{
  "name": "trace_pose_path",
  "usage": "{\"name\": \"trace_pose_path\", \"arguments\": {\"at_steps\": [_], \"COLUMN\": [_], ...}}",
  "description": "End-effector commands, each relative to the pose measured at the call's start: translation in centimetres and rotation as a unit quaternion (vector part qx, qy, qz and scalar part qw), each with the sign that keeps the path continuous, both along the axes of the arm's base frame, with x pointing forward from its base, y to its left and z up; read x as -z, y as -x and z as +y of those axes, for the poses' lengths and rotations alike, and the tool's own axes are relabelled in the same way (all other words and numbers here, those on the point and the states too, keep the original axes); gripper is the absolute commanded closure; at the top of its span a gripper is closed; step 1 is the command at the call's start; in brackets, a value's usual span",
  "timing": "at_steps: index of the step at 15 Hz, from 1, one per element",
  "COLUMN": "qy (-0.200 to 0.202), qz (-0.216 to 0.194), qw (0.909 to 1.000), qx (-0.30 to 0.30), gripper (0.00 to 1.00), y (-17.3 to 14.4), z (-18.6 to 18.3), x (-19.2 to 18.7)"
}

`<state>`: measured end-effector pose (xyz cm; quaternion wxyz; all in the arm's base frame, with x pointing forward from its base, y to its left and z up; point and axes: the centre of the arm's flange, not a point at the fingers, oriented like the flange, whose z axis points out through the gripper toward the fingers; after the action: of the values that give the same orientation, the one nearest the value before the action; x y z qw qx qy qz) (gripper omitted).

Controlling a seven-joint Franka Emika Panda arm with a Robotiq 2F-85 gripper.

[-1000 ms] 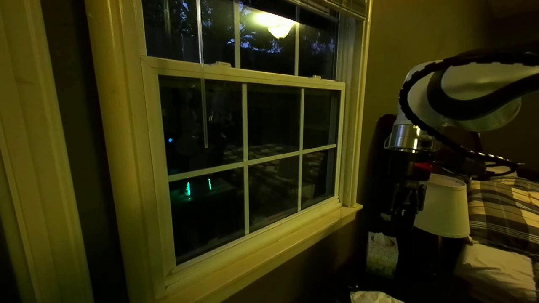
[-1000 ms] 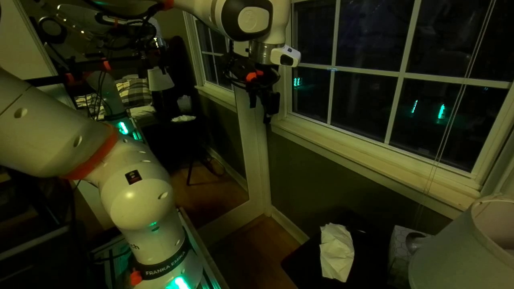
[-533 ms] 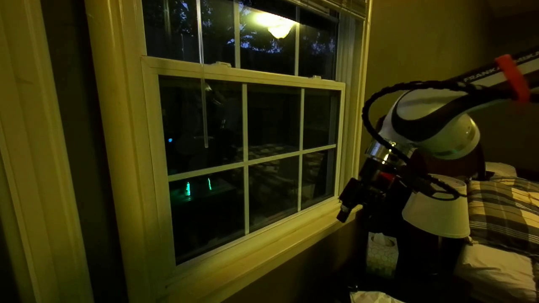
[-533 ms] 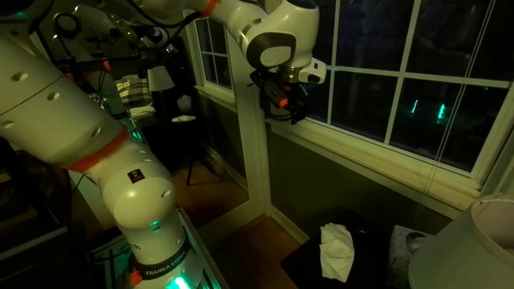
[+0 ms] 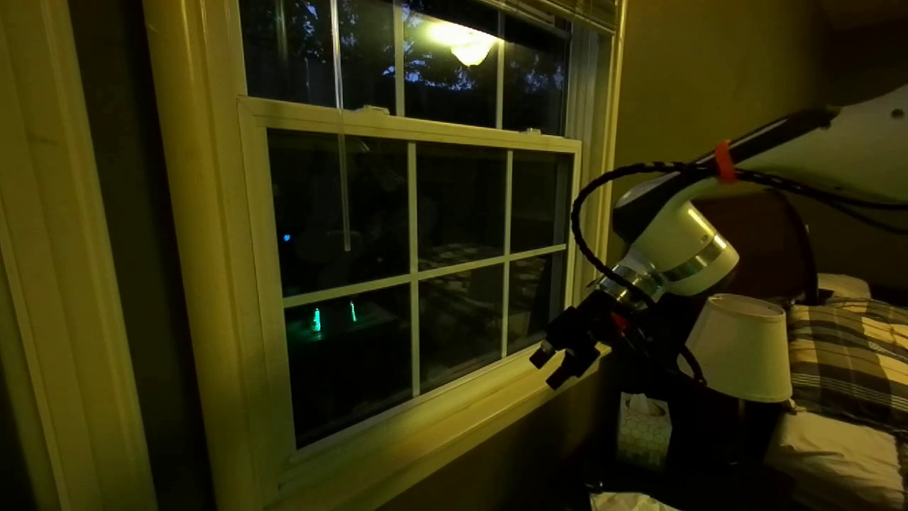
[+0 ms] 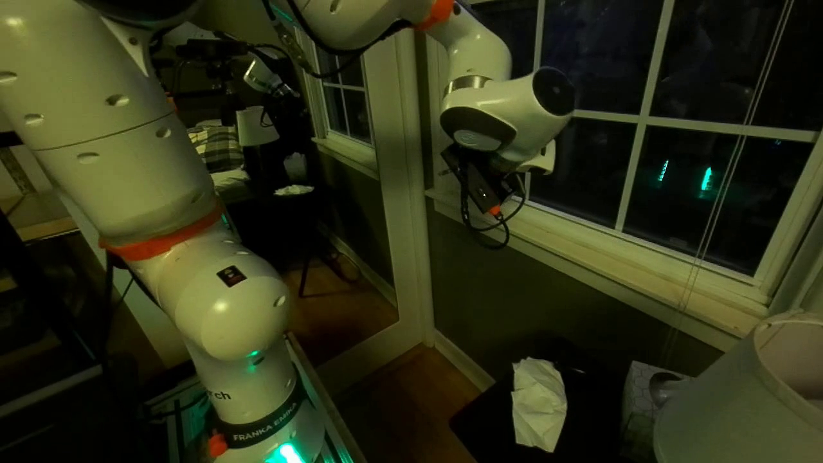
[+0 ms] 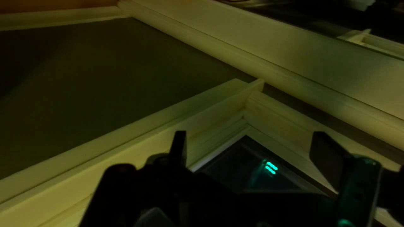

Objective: Open the window on the right.

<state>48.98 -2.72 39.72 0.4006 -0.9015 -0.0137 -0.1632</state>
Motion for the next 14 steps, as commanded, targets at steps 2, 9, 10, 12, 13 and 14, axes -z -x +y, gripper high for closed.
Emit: {"name": "trace_pose_path", "arguments": {"at_steps": [2,9,10,12,13,14], "qy": [-0.113,-0.149,-0.149,-0.15,-0.15,-0.149], "qz": [0.008,0.037,0.039,0.035,0.033,0.032], "qw": [0.9927,0.9882,0.988,0.9881,0.9881,0.9882], "qx": [-0.043,-0.007,-0.008,-0.01,-0.011,-0.012], "gripper": [0.0,0.0,0.0,0.0,0.0,0.0], "y": [-4.0,-4.4,-4.4,-4.4,-4.5,-4.5], "z": [-4.2,-6.8,-6.7,-6.6,-6.5,-6.4], "x": [4.4,7.8,8.0,7.6,7.4,7.3]}}
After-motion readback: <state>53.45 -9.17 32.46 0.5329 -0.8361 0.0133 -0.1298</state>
